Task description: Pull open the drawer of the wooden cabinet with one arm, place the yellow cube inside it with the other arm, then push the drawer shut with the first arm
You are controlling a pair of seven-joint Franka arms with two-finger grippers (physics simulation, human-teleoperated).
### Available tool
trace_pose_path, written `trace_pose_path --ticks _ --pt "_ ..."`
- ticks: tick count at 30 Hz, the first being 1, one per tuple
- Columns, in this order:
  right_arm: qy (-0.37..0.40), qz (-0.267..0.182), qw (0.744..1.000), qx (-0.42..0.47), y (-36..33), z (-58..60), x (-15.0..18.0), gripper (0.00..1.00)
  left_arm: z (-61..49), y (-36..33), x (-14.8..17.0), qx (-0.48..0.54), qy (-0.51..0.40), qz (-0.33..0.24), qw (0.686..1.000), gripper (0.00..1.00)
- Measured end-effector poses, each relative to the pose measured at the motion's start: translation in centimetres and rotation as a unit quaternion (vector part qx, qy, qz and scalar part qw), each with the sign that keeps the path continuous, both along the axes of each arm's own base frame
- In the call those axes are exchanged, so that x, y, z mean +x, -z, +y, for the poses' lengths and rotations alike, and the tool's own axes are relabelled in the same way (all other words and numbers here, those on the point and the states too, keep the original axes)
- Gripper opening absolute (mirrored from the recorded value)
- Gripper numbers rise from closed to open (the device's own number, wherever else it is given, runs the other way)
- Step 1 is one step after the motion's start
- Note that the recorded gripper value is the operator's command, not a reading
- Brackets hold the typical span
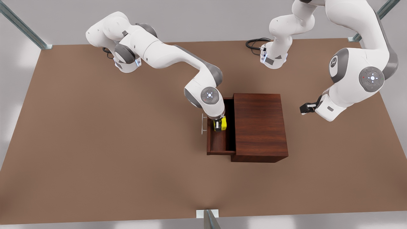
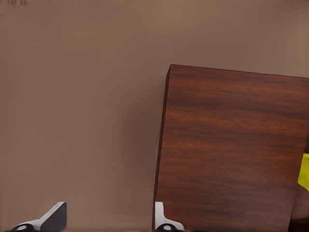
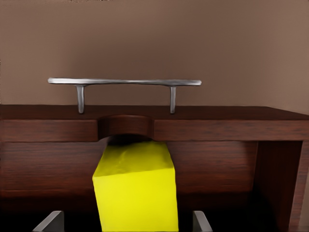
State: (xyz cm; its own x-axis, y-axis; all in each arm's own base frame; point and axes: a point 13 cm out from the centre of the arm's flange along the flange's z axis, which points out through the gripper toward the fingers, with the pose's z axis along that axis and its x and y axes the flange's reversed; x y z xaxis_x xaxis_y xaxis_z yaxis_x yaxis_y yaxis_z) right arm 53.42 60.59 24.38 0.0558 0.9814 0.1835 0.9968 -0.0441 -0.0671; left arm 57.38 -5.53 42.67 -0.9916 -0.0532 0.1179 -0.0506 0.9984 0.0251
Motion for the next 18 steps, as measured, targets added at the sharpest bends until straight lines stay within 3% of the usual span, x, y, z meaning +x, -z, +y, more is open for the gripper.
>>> trace_pose_path --ticks 1,3,7,9,11,13,17,18 --pt "0.010 -0.003 1.000 0.001 -0.7 -0.5 0.6 1.00 -0.2 0.0 -0.2 0.000 -0.001 0.003 1.000 0.06" --pt "0.054 -0.015 0.998 0.010 -4.5 -4.5 4.7 1.00 -1.2 0.0 -0.7 -0.001 -0.005 0.011 1.000 0.04" --pt "0.181 -0.023 0.983 0.011 -10.4 -24.0 16.8 1.00 -6.9 -0.1 -2.2 -0.025 -0.029 0.030 0.999 0.00" --pt "0.221 -0.030 0.975 -0.003 -12.2 -36.2 20.8 1.00 -13.8 0.2 -3.3 -0.030 -0.021 0.038 0.999 0.00" --pt "0.227 -0.042 0.973 -0.030 -13.2 -48.2 22.8 1.00 -22.6 1.7 -3.9 -0.035 -0.014 0.046 0.998 0.00" --pt "0.194 -0.041 0.978 -0.062 -13.8 -58.2 21.7 1.00 -30.8 2.5 -6.1 -0.038 -0.022 0.039 0.998 0.00" --pt "0.013 0.043 0.993 -0.105 -11.7 -63.7 7.6 1.00 -43.9 5.0 -12.3 -0.035 -0.063 0.010 0.997 0.00" --pt "-0.034 0.053 0.993 -0.103 -10.9 -63.7 5.7 1.00 -46.3 6.2 -13.3 -0.033 -0.080 0.000 0.996 0.00"
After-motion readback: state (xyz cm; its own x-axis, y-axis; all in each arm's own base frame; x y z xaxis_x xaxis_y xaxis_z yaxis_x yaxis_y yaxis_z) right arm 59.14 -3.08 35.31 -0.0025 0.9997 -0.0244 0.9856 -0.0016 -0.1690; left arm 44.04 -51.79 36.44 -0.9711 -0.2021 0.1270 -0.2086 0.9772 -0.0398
